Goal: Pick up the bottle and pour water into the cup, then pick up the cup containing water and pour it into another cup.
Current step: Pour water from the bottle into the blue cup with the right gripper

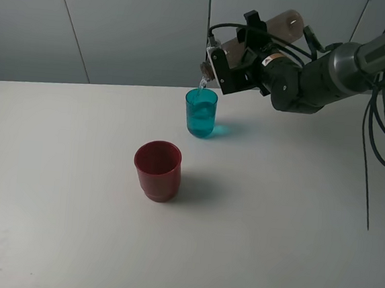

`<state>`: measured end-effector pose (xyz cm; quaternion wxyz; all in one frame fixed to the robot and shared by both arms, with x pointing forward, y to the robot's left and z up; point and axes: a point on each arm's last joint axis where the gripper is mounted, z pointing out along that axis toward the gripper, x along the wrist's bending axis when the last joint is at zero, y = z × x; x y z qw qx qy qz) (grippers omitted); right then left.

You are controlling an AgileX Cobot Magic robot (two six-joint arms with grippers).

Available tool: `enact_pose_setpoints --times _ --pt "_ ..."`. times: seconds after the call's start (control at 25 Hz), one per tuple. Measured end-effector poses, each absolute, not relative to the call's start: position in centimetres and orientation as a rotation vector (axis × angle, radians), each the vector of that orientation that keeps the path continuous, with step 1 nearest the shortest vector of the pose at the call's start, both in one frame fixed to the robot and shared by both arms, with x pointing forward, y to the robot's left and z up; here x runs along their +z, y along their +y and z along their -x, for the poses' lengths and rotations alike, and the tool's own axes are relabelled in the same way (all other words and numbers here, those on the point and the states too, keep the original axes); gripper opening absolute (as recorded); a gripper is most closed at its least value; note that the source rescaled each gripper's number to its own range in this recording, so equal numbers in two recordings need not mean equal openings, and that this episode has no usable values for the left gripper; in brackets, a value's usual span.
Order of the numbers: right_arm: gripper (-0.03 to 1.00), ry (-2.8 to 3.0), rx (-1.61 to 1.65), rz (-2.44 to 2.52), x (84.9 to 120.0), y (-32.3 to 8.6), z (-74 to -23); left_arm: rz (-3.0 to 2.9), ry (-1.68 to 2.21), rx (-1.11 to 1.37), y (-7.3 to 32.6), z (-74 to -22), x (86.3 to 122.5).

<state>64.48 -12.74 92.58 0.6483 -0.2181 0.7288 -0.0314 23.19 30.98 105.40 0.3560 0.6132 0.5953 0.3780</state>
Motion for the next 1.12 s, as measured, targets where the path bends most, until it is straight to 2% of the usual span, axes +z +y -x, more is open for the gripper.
enact_pose_setpoints --times 1.12 --pt "0.05 1.546 -0.082 0.679 92.93 -12.44 -64.52 -1.584 1.538 0.976 30.98 -23.19 105.4"
